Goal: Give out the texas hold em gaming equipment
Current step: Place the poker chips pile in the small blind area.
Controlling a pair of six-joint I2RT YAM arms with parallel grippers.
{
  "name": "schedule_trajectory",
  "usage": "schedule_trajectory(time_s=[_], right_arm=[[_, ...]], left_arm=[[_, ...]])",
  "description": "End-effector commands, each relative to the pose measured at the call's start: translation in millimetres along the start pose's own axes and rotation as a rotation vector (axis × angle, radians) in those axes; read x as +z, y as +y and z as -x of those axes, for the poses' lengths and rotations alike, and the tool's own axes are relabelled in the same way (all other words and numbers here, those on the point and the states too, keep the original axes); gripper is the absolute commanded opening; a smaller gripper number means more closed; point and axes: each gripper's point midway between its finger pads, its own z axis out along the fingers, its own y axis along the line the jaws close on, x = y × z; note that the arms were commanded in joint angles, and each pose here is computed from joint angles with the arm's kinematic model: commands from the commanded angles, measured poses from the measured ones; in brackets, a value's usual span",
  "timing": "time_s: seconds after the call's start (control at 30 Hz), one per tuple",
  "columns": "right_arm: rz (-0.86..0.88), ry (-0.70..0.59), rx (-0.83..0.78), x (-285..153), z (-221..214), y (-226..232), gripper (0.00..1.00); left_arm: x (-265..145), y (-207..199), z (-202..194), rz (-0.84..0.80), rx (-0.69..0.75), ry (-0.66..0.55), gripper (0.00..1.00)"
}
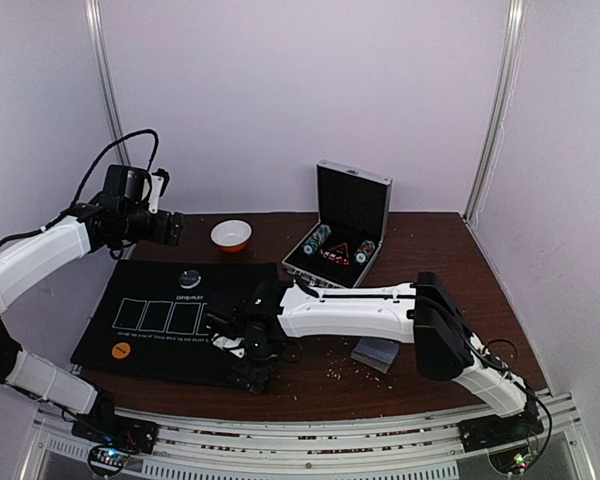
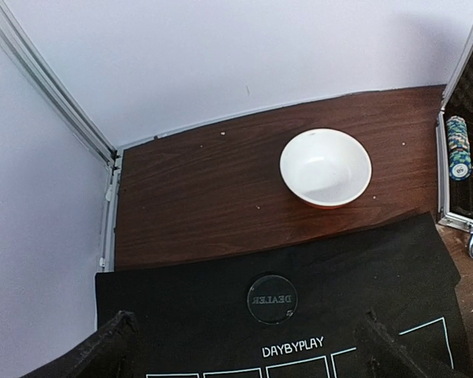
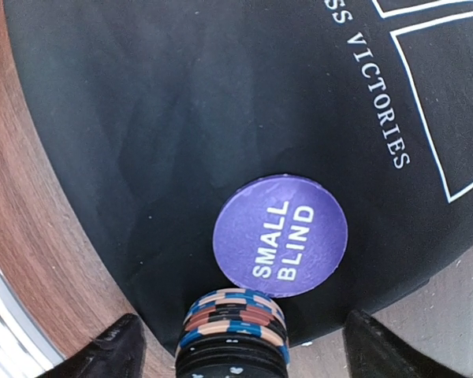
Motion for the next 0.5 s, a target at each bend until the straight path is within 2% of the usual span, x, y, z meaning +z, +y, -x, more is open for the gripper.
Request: schedule_trajectory(time_s=[0.0,0.17,0.3,0.4,0.47], right_arm=[[0.021,-0.071,0.004,-37.0,15.7,-0.7,0.99],[0.033,-0.167,0.046,-76.8,31.9,-16.0,1.00],[0.015,-0.235,0.115,-116.6,32.8,-44.9,1.00],[-0.044,-0.237,0.223,-135.1,15.4,-86.2,1.00],[-0.100,-0.202,0.328,-138.5,-11.4,-122.8,1.00]], left_arm=[[-6.7,2.1,13.6,-0.006,-0.013,-0.056,0.98],[-7.5,0.8,14.9,-0.014,-0.013,-0.060,0.98],[-8.6,0.8,15.4,-0.015,-0.012,-0.063,0.98],[-9.8,0.2,15.4,-0.020,-0.011,-0.065,0.98],[-10.7,0.3,15.6,-0.020,-0.009,-0.067,0.98]])
